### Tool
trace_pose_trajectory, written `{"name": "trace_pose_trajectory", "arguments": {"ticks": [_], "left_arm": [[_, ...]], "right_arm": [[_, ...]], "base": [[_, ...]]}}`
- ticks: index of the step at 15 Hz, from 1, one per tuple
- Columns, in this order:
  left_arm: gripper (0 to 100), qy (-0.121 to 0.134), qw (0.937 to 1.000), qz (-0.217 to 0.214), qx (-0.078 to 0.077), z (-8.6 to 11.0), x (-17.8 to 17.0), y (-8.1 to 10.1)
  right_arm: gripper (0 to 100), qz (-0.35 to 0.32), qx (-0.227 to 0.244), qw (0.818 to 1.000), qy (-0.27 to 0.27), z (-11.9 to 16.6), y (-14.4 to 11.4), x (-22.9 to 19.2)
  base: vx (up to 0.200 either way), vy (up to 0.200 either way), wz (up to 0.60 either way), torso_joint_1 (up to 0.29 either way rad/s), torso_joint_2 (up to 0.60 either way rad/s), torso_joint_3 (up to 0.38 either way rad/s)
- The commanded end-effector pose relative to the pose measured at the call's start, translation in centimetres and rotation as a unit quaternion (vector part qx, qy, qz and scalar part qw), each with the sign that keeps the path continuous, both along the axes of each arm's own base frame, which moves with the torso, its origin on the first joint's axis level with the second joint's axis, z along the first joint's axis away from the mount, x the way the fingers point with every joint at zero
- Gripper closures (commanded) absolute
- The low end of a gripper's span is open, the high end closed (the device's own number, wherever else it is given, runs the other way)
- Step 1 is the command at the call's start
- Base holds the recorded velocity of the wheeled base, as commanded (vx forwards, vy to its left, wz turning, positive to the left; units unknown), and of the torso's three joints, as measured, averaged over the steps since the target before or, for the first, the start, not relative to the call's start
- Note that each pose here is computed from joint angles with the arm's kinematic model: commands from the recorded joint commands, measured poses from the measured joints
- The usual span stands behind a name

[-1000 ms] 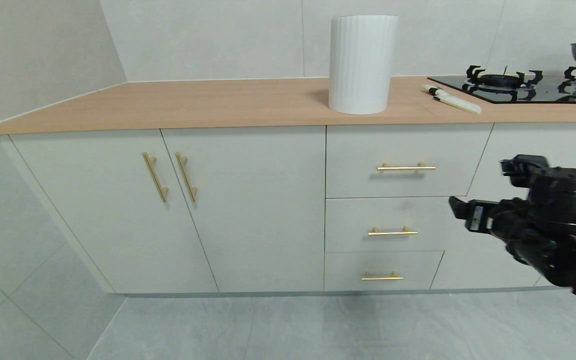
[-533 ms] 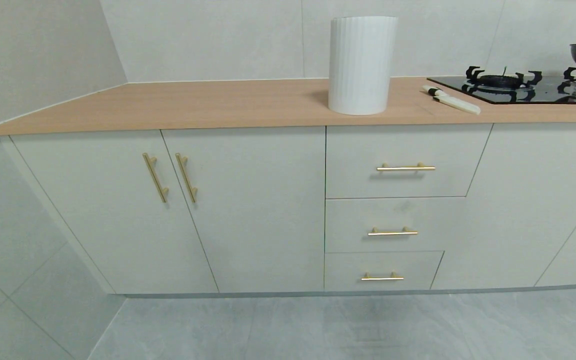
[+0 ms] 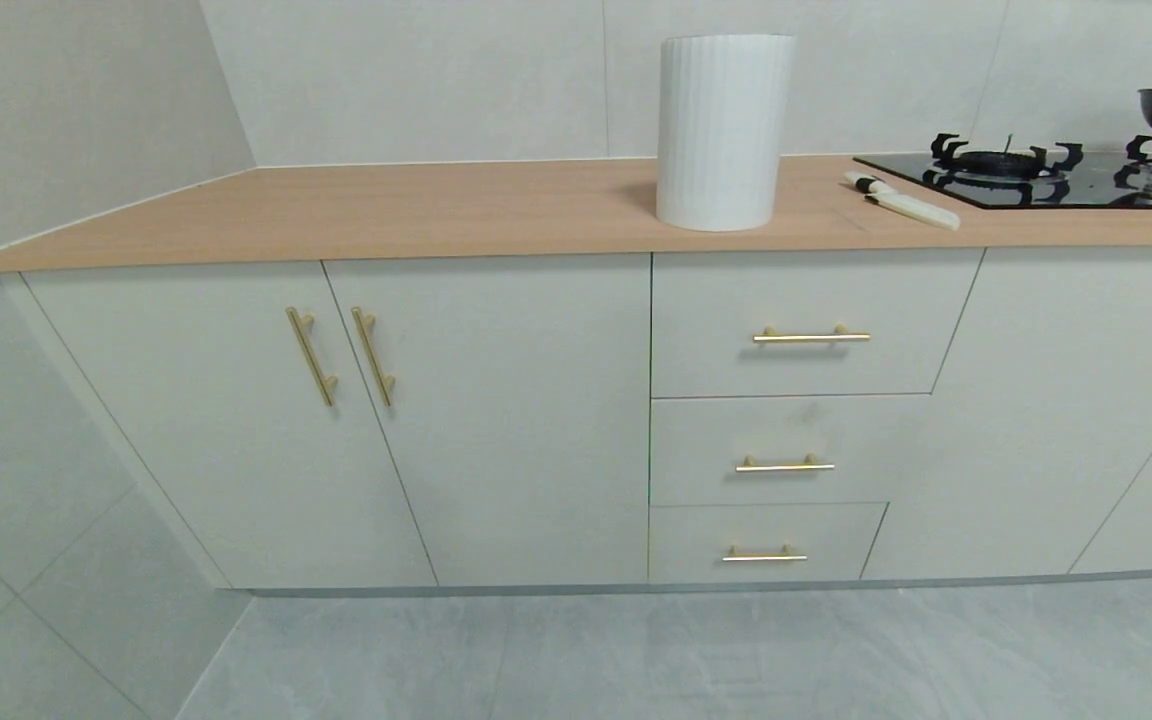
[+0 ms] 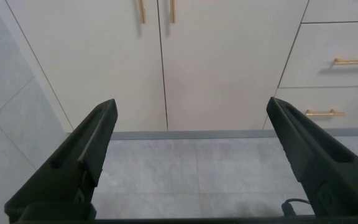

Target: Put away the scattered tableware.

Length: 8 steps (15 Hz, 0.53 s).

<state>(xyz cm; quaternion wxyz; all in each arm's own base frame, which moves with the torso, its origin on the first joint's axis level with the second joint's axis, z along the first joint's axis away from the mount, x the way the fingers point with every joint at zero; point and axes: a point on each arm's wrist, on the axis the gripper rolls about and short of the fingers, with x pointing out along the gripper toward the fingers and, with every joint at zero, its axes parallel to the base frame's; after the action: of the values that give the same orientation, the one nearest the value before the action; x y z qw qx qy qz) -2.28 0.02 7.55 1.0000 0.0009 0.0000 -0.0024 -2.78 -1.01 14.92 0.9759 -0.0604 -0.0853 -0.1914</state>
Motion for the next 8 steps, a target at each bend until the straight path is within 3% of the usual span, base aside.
{"name": "trace_pose_trajectory", "arguments": {"ticks": [1, 4, 8], "left_arm": [[0, 0.000, 1.0000, 0.000, 0.000, 0.0, 0.0, 0.0], [0, 0.000, 1.0000, 0.000, 0.000, 0.0, 0.0, 0.0], [0, 0.000, 1.0000, 0.000, 0.000, 0.0, 0.0, 0.0]], "right_arm": [[0, 0.002, -0.004, 0.999, -0.050, -1.3, 0.2, -1.8], [0, 0.096, 0.037, 0.995, -0.010, -4.3, 0.6, -0.3], [0, 0.158, 0.064, 0.985, 0.031, -6.3, 0.8, 0.4]], "base": [[0.000, 0.000, 0.00, 0.000, 0.00, 0.000], [0.000, 0.000, 0.00, 0.000, 0.00, 0.000], [0.000, 0.000, 0.00, 0.000, 0.00, 0.000]]}}
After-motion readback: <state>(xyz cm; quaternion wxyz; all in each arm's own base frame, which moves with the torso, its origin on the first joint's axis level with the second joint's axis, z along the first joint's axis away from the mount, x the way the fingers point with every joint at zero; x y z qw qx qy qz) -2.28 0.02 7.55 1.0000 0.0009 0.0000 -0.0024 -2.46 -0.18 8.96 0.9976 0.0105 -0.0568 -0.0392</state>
